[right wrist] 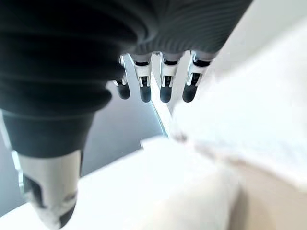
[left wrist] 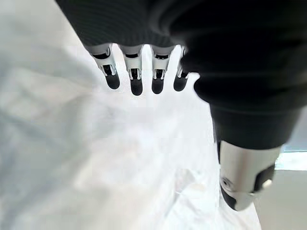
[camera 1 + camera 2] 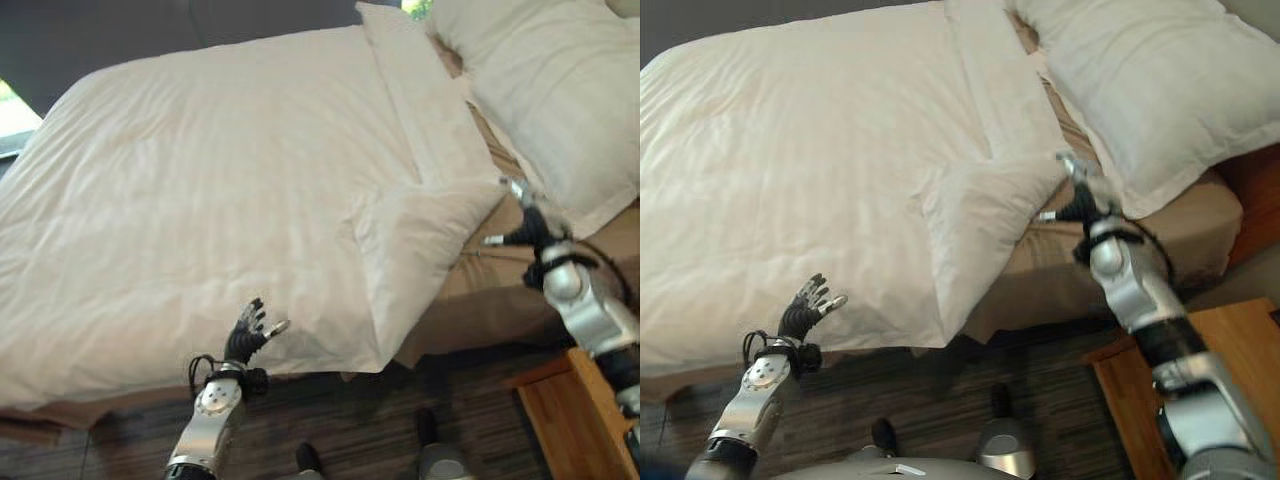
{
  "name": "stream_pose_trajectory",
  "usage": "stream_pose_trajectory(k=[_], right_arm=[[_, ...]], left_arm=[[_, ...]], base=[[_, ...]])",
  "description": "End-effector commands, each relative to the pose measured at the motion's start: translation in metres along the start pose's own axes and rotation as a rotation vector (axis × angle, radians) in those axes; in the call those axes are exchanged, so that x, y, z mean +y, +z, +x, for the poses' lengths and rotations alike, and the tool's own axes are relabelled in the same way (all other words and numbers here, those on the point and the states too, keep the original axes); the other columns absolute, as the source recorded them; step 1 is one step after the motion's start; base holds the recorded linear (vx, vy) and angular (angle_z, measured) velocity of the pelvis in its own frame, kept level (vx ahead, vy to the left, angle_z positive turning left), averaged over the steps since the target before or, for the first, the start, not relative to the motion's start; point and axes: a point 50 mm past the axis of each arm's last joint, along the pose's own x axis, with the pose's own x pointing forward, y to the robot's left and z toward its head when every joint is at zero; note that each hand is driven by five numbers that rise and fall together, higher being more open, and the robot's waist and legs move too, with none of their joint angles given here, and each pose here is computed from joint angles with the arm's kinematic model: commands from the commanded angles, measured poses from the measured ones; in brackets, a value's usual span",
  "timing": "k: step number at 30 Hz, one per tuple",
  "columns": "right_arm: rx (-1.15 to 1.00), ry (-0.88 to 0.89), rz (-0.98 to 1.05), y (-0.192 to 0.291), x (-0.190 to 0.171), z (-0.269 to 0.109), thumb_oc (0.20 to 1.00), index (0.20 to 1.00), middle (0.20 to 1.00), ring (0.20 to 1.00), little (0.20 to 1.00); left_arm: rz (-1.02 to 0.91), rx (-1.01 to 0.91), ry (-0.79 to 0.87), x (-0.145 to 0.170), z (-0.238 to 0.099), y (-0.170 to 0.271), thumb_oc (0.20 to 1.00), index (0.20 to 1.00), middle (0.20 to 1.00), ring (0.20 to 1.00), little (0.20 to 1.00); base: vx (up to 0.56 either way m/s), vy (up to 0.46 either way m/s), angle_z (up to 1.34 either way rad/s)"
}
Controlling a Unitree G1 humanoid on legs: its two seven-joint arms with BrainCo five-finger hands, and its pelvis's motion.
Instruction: Making the bed.
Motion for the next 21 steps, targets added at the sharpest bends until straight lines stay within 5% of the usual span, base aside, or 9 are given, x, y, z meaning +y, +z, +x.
stream_pose_trajectory(k=[1, 7, 21], right_arm=[[-0.219, -0.164, -0.083, 0.065, -0.046, 0.051, 1.000, 1.000, 1.000, 1.000, 1.000], [-0.310, -0.182, -0.077, 0.117, -0.056, 0.082, 1.000, 1.000, 1.000, 1.000, 1.000], [-0.157, -0.158, 0.061, 0.108, -0.039, 0.097, 1.000, 1.000, 1.000, 1.000, 1.000]], left_arm=[[-0.034, -0.137, 0.084, 0.028, 0.011, 0.030, 1.000, 1.000, 1.000, 1.000, 1.000], [-0.097, -0.127, 0.034, 0.009, 0.016, 0.024, 1.000, 1.000, 1.000, 1.000, 1.000], [-0.042, 0.019, -0.086, -0.022, 0.025, -0.002, 1.000, 1.000, 1.000, 1.000, 1.000]], base=[[-0.01, -0.244, -0.13], [-0.02, -0.229, -0.03], [-0.10, -0.138, 0.43]])
